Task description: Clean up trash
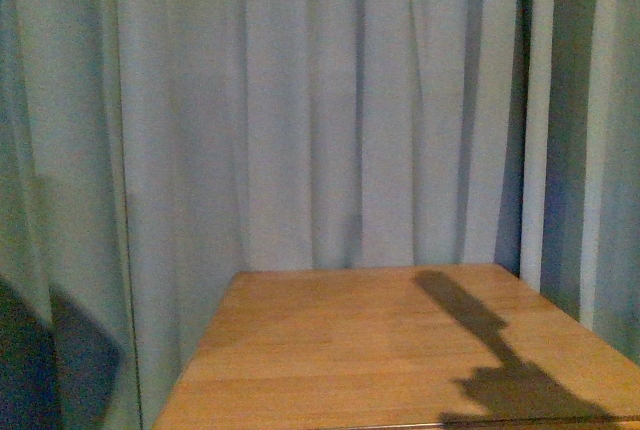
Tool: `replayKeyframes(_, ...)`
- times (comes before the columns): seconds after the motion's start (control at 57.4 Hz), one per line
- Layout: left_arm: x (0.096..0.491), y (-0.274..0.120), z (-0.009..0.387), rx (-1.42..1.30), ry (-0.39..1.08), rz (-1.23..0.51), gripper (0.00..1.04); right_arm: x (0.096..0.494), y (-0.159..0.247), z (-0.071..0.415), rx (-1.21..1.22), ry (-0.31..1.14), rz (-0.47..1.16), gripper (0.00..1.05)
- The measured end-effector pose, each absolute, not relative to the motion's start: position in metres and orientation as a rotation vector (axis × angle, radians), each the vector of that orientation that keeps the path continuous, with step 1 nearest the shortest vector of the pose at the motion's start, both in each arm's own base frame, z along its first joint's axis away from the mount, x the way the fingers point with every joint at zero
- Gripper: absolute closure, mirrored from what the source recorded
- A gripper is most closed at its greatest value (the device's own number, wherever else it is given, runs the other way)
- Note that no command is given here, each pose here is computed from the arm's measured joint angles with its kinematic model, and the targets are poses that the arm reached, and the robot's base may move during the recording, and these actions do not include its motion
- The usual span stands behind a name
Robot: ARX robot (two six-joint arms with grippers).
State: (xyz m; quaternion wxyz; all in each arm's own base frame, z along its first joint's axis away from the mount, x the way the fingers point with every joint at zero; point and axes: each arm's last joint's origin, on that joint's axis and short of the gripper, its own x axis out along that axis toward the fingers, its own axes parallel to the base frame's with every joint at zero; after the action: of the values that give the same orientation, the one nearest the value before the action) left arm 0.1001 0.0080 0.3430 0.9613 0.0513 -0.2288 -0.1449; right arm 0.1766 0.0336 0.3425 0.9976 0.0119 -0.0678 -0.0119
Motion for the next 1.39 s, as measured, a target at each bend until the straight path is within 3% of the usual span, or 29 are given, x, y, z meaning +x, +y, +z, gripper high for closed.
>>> replayKeyframes(0.313,0.1,0.008,0.343,0.104,-0.464,-0.294,0.76,0.14,0.026,0.335,0.022,-0.234,-0.082,0.85)
replayKeyframes(1.393,0.099,0.008,0.343,0.104,-0.466,-0.294,0.76,0.139,0.026,0.333,0.02,-0.227,-0.087,0.85)
